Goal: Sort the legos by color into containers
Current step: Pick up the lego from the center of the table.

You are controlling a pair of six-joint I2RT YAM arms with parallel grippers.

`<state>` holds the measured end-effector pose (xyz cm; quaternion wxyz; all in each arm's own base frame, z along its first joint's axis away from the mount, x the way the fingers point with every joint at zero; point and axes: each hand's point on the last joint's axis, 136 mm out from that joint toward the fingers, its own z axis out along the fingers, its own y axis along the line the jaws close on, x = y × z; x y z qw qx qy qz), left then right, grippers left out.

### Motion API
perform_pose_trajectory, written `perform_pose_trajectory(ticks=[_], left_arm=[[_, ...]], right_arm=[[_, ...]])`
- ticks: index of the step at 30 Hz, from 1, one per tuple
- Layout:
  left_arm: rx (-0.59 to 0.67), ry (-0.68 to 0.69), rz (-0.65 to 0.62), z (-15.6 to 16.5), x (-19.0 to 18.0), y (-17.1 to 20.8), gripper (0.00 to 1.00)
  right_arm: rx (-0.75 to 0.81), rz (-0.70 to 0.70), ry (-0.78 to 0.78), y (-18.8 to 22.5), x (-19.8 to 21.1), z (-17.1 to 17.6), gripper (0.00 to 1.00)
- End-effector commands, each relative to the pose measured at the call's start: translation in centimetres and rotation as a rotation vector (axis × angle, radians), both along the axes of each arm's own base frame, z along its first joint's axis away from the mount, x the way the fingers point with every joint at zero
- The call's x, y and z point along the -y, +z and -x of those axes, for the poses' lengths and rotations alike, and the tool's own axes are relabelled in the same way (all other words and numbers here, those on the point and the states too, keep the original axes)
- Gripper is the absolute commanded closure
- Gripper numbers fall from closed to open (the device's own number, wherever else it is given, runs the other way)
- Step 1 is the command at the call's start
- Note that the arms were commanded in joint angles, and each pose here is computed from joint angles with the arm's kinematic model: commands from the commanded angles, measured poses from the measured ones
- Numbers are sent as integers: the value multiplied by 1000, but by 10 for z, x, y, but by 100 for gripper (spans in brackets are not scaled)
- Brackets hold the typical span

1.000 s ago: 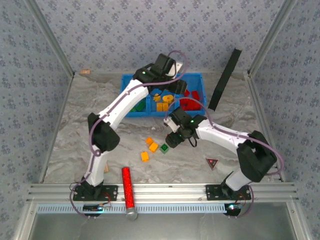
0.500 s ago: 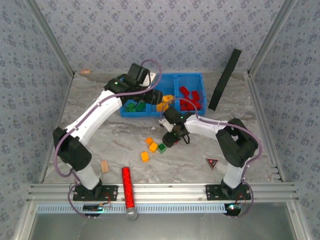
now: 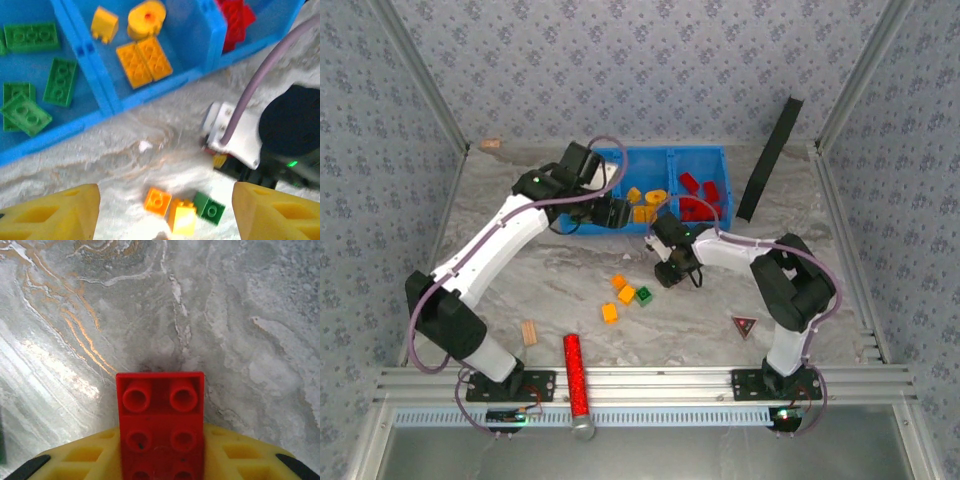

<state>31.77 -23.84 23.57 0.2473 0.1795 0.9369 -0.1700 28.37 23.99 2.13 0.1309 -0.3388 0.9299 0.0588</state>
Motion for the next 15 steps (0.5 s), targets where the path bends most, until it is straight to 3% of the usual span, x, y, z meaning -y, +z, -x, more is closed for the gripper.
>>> perform_pose_trajectory(ticks=[1, 8, 15], left_arm=[[-57, -10, -74, 35, -26, -17, 29], [-56, 6, -207, 58, -49, -35, 29], [-96, -217, -196, 93, 1, -66, 29]], right_arm=[[-98, -36, -25, -9, 2, 29, 66], [-129, -143, -145, 17, 15, 41, 70], [-53, -232, -326, 67, 49, 24, 72]])
